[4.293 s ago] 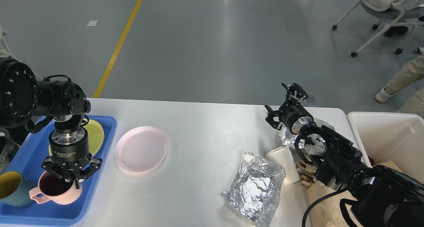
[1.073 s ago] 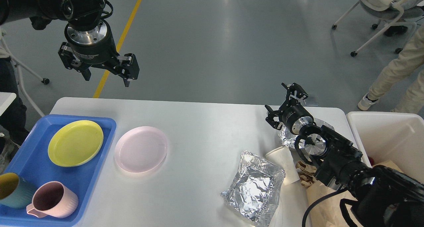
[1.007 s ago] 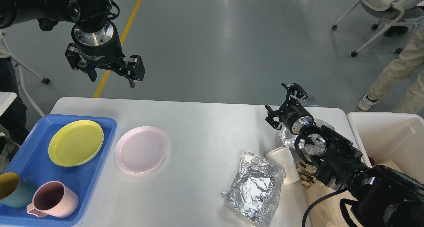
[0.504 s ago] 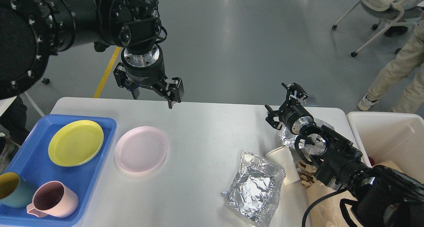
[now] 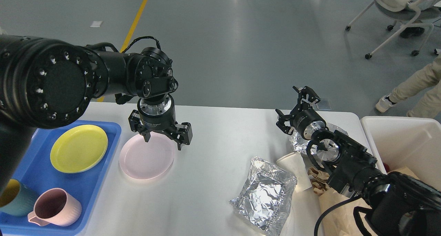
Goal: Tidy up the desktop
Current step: 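Lift the left gripper and move it over the pink plate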
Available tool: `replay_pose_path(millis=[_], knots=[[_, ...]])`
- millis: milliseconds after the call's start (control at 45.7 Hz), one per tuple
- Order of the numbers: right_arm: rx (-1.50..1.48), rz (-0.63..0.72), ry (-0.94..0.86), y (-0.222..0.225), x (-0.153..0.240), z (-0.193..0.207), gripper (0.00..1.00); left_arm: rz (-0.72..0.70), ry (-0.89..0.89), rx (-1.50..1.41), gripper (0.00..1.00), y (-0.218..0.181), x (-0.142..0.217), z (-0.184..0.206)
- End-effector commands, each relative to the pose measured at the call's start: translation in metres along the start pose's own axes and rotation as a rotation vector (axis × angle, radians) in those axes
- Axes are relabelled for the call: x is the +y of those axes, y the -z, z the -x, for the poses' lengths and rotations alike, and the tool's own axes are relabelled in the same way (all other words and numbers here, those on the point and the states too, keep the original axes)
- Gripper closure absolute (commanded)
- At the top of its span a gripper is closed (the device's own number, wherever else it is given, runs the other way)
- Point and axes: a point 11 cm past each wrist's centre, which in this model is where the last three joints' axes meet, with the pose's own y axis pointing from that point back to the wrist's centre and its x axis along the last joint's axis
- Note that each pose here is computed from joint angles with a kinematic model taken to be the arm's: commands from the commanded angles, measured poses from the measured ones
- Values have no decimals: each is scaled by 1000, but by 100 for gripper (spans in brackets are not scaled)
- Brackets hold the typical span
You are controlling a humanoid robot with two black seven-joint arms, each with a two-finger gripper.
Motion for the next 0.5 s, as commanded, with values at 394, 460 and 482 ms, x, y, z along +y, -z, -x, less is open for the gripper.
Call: replay_pose_path(millis=[394,460,482], knots=[[0,0,-1,0,0,0,0,-38,-248,26,4,11,-76,-3],[0,0,-1,0,0,0,0,-39,-257,37,4,14,-86,-2],[0,0,-1,0,0,0,0,-41,-266,39,4,15,-88,-4]])
